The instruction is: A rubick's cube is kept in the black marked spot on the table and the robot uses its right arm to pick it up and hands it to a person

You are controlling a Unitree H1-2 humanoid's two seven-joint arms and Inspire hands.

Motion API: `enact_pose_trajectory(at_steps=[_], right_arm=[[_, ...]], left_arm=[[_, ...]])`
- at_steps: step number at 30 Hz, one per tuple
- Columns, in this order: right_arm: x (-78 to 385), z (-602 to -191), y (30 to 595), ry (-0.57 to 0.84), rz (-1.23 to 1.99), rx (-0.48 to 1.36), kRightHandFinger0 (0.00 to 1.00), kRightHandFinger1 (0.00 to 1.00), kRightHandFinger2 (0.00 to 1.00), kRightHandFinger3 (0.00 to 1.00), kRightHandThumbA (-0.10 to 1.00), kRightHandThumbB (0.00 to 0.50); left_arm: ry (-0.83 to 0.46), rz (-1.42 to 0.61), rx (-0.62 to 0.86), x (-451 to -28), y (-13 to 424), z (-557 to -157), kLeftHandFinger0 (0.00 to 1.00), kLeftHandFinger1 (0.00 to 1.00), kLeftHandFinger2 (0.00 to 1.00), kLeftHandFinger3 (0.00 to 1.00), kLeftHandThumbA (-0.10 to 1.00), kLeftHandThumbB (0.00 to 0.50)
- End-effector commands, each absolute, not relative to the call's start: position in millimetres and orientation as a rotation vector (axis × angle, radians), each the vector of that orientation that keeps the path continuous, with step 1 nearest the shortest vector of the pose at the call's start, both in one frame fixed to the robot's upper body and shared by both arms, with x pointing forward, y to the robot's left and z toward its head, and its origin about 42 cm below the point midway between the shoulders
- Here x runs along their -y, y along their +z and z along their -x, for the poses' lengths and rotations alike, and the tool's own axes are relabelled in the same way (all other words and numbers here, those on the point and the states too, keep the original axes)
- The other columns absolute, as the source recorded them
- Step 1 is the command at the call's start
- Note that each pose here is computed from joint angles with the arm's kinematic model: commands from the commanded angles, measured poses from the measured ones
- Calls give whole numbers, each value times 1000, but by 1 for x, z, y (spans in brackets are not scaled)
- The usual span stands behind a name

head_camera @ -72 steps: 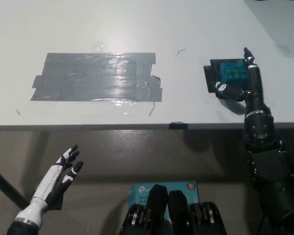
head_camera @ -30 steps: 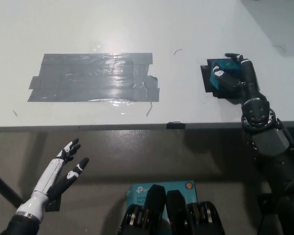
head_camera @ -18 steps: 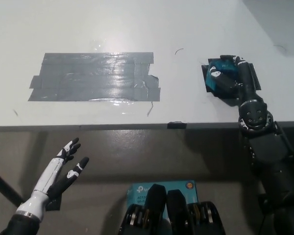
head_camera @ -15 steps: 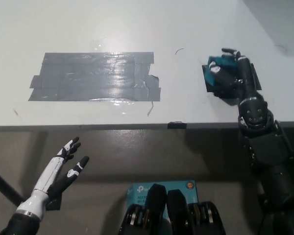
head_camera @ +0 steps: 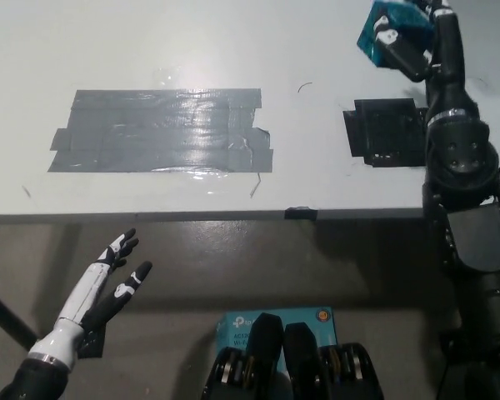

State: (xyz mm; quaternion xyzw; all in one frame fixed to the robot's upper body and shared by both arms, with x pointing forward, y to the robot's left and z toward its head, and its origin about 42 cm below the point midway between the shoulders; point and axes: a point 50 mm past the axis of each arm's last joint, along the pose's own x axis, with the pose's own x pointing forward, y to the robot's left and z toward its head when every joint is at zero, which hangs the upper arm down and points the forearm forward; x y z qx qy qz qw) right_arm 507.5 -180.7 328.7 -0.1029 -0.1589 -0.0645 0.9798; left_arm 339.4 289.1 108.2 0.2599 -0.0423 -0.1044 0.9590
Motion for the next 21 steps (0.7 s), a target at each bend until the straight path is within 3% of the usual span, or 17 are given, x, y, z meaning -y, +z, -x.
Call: enact_pose_trajectory(at_steps=[1, 12, 21], right_arm=[[173, -502, 366, -103, 203, 398, 0, 410, 817, 904, -100, 163], [151, -509, 383, -72, 252, 442, 0, 414, 811, 869, -100, 185], [139, -513, 378, -47, 236, 413, 0, 449, 845, 887, -100, 174]], left_arm=[[-220, -557, 144, -292, 123, -346, 1000, 1000, 1000, 1000, 868, 104], [-224, -556, 146, -291, 123, -347, 1000, 1000, 1000, 1000, 870, 108], [-234, -553, 148, -292, 118, -340, 1000, 1000, 1000, 1000, 831, 89]])
